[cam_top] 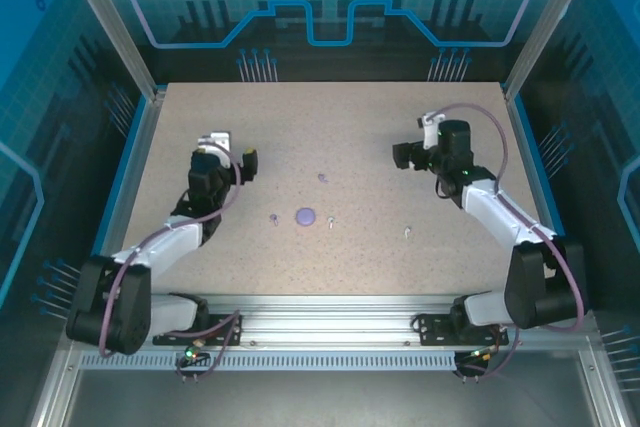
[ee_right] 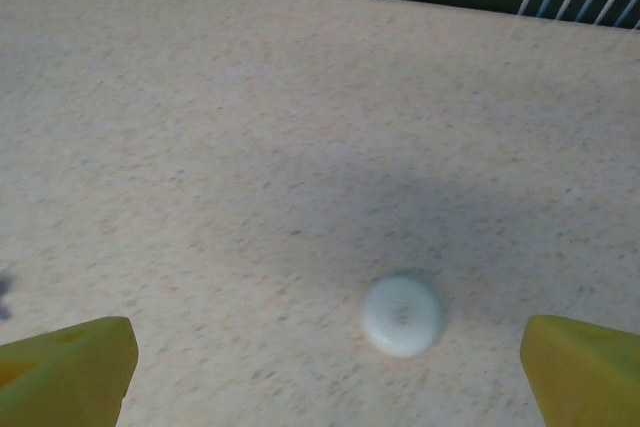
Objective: Insert the wireless bluetooth earbuds into the charging case
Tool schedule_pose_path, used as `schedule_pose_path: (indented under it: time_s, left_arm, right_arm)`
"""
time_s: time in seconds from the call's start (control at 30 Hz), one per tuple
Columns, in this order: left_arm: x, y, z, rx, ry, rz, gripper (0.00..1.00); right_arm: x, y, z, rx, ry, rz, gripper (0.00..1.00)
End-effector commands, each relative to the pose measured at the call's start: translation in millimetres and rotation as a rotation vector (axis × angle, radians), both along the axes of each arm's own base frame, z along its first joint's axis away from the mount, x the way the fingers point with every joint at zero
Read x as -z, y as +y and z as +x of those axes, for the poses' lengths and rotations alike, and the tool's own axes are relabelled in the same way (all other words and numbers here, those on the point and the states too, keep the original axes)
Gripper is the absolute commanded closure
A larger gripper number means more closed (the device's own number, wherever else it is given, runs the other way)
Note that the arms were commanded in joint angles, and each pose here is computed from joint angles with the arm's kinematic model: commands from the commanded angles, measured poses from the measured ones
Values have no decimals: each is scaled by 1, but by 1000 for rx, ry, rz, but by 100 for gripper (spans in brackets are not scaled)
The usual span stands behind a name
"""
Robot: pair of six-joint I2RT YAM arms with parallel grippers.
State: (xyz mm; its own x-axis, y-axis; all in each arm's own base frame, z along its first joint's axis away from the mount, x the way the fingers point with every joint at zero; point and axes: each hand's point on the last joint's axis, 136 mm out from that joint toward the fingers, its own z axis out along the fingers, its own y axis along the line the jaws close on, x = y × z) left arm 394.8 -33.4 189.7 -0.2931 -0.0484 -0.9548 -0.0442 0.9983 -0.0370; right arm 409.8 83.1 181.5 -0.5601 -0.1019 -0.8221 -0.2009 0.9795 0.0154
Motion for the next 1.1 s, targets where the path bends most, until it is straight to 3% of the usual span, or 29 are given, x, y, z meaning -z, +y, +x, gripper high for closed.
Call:
schedule_pose_path:
  time_s: [0.0,0.17,0.3,0.47,0.63,0.8,1.07]
  left_arm:
    - [8,2,-20,-42,201,-84,7]
    - [18,0,-43,-83,404,-177,9]
    - [28,6,-63,-136,492,-261,9]
    - [42,22,-81,-198,547,-424,10]
    - [54,29,-88,-224,598,-480,10]
    - [64,28,-90,-216,633,-506,9]
    - [72,24,-88,-220,632,-550,11]
  right_arm:
    - [24,12,-48,33,300,-73,0]
    - [17,65,-86,1,463,-50,0]
    - [12,104,-116,-42,533,-47,1]
    - [24,160,-139,-86,647,25,18]
    - [50,209,-146,-116,758,-22,30]
    - [70,238,-143,-143,800,-144,33]
    - [111,259,-139,-123,899,-200,34]
